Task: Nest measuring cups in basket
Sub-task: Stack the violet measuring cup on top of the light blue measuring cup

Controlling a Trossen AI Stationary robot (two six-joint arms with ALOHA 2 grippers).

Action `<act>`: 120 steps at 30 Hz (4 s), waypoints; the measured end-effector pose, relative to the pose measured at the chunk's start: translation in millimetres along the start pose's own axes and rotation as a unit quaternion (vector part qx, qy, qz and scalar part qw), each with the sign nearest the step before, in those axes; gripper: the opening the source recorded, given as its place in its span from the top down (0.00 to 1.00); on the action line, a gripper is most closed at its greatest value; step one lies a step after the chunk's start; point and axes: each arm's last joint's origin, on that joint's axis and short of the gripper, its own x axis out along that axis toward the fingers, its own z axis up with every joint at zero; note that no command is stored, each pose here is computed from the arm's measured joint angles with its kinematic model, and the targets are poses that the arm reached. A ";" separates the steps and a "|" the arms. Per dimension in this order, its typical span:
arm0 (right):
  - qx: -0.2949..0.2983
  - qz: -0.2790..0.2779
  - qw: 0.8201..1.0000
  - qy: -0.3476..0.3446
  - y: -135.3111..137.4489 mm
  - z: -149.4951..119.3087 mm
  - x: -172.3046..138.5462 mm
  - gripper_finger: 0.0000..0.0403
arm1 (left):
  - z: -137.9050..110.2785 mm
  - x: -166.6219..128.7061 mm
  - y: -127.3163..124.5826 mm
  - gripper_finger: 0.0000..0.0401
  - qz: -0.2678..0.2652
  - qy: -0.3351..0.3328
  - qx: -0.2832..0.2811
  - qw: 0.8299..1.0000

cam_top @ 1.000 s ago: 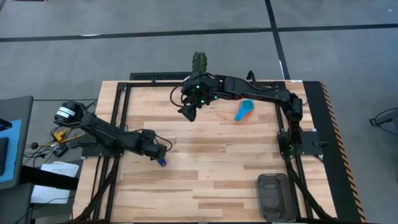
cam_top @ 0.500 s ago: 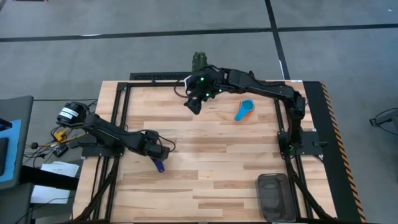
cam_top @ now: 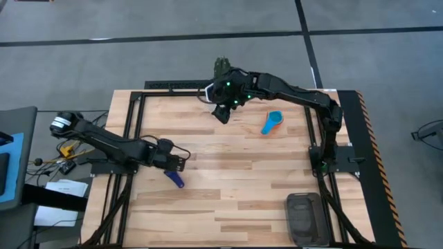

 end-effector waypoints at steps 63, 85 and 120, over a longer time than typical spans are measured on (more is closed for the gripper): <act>0.256 0.179 0.940 0.137 201.5 -207.7 170.0 0.38 | -111.1 8.8 -42.3 0.43 -0.278 -0.059 0.605 0.744; 0.193 0.112 0.961 0.165 198.4 -199.5 118.4 0.47 | -141.7 44.6 -43.6 0.38 -0.164 -0.109 0.657 0.727; 0.217 0.082 0.972 0.043 177.9 -153.7 72.1 0.54 | -125.5 13.9 -67.8 1.00 -0.019 -0.058 0.845 0.531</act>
